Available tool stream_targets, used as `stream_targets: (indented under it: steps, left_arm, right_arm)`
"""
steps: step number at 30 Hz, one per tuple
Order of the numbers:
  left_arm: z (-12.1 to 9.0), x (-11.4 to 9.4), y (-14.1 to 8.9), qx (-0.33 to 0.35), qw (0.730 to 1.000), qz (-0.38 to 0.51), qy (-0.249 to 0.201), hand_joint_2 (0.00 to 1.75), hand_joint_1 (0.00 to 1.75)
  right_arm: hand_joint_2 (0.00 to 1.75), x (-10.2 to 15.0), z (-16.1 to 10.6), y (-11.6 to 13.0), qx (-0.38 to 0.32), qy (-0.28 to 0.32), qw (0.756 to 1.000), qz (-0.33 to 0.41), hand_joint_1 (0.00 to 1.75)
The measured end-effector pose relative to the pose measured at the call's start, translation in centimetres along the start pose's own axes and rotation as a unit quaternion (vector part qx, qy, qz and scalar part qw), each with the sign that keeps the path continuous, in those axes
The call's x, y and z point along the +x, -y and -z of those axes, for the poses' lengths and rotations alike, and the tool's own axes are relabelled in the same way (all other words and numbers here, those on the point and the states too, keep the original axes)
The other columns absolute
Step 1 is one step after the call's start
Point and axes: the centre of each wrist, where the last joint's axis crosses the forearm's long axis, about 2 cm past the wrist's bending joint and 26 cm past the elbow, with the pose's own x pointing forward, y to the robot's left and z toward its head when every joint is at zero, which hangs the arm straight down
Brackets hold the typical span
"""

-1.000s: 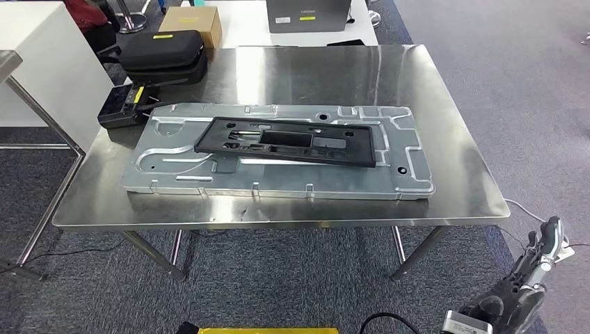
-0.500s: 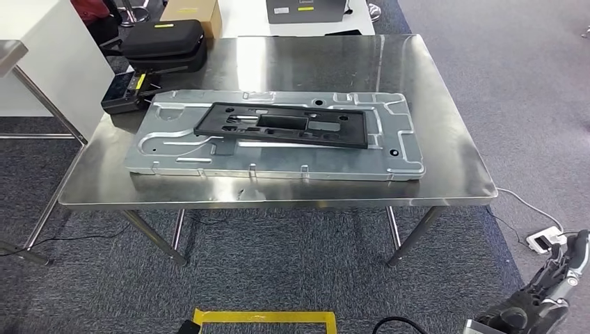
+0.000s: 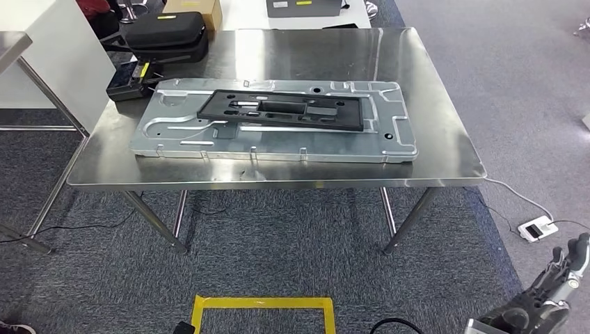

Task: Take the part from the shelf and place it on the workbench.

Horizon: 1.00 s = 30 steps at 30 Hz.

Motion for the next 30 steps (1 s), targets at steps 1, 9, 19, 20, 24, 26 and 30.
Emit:
stream_targets:
  steps: [1, 9, 19, 20, 24, 26, 30]
  left_arm:
    - [-0.02, -0.01, 0.02, 0.000, 1.000, 0.000, 0.000, 0.00, 0.00]
    - [-0.07, -0.07, 0.07, 0.000, 1.000, 0.000, 0.001, 0.00, 0.00]
    - [0.02, 0.05, 0.01, 0.000, 1.000, -0.001, 0.002, 0.00, 0.00]
    - [0.03, 0.07, 0.01, 0.000, 1.000, -0.001, 0.002, 0.00, 0.00]
    - [-0.01, 0.00, 0.03, 0.000, 1.000, -0.001, 0.002, 0.00, 0.00]
    - [-0.02, 0.01, 0.04, 0.000, 1.000, -0.001, 0.002, 0.00, 0.00]
    - [-0.04, 0.12, 0.19, -0.001, 1.000, -0.002, 0.002, 0.00, 0.00]
  right_arm:
    - [0.00, -0.01, -0.03, -0.01, 0.000, -0.001, 1.000, 0.000, 0.00]
    - [0.00, -0.05, -0.20, -0.21, 0.003, -0.003, 1.000, -0.002, 0.00]
    - [0.00, -0.13, -0.31, -0.26, 0.005, -0.008, 1.000, -0.002, 0.00]
    - [0.00, -0.14, -0.33, -0.26, 0.005, -0.008, 1.000, -0.002, 0.00]
    - [0.00, -0.19, -0.42, -0.29, 0.006, -0.010, 1.000, -0.002, 0.00]
    - [0.00, -0.21, -0.44, -0.30, 0.007, -0.010, 1.000, -0.003, 0.00]
    - [0.00, -0.22, -0.44, -0.32, 0.006, -0.013, 1.000, -0.002, 0.00]
